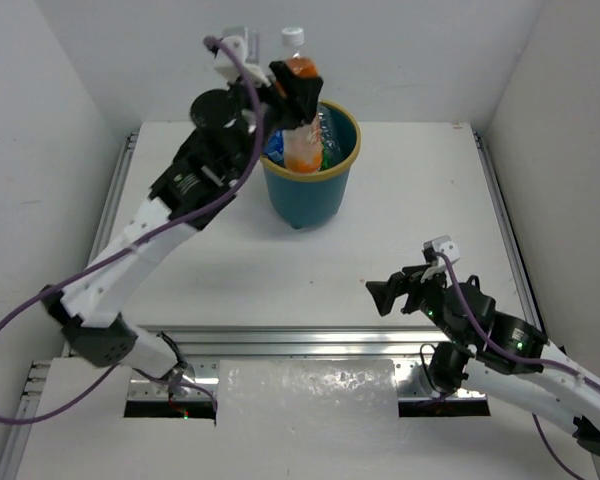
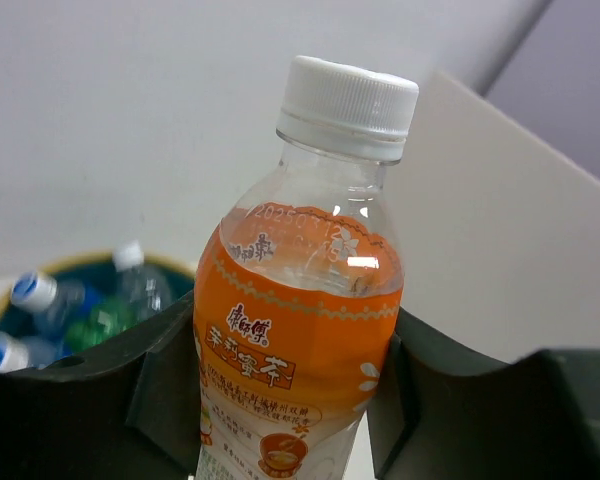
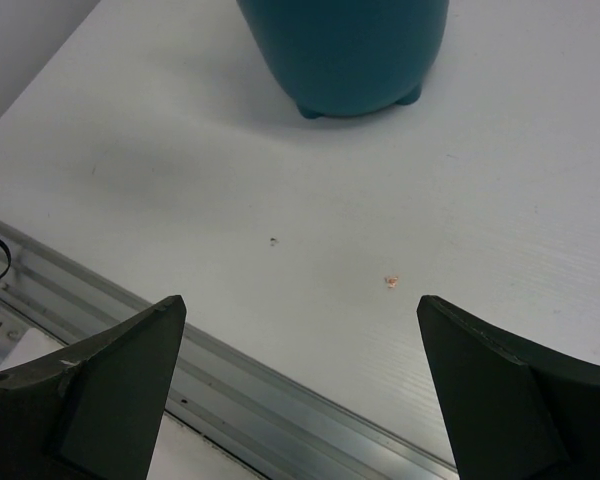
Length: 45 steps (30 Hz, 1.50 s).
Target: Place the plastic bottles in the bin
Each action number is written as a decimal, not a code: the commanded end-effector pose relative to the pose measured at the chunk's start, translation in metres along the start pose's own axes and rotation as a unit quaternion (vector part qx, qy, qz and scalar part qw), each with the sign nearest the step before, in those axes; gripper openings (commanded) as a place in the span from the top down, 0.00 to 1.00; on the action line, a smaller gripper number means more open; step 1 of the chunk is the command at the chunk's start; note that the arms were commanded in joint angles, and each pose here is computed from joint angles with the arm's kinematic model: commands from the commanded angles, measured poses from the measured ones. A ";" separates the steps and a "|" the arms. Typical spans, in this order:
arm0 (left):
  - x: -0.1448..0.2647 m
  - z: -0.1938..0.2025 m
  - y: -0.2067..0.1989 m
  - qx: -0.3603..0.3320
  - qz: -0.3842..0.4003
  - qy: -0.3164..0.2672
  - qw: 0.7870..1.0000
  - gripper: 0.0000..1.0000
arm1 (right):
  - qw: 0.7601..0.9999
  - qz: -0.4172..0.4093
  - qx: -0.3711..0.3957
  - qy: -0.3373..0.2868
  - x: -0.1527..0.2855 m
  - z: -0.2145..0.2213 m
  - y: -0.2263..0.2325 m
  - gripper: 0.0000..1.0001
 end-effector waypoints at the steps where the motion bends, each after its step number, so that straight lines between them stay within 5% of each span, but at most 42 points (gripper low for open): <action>1: -0.064 0.017 0.013 -0.047 -0.017 -0.054 0.997 0.80 | 1.000 0.015 -0.016 -0.013 0.006 -0.012 -0.004 0.01; 8: -0.137 0.035 0.070 -0.059 -0.037 -0.011 0.998 0.74 | 1.000 0.018 -0.018 -0.011 0.013 -0.014 -0.007 0.01; 14: -0.151 0.044 0.083 -0.082 -0.034 0.005 0.996 0.70 | 1.000 0.018 -0.023 -0.007 0.017 -0.014 -0.009 0.01; 23: -0.145 0.059 0.087 -0.091 -0.021 0.073 0.993 0.25 | 1.000 0.012 -0.025 -0.001 0.012 -0.008 -0.006 0.01; 30: -0.146 0.076 0.101 -0.096 -0.056 0.108 0.988 0.18 | 1.000 0.008 -0.025 0.003 0.011 -0.008 -0.004 0.01; 40: -0.104 0.003 0.047 -0.050 0.003 0.036 0.998 0.09 | 1.000 0.010 -0.021 0.007 0.011 -0.008 -0.004 0.01; 42: -0.083 -0.020 0.036 -0.047 -0.001 0.020 0.999 0.00 | 1.000 0.010 -0.019 0.004 0.013 -0.015 -0.005 0.01; 45: -0.040 -0.049 0.036 -0.050 -0.068 0.001 0.996 0.00 | 0.999 0.049 0.003 0.022 0.021 -0.025 -0.015 0.01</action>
Point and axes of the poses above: each gripper's point midway between its finger pads, its own x axis back along the fingers, its own y axis along the line the jaws close on, z = x × y, the point moved 10 cm from there along x, back along the fingers, and after that the axes turned 15 degrees about x, right-handed, at the moved point
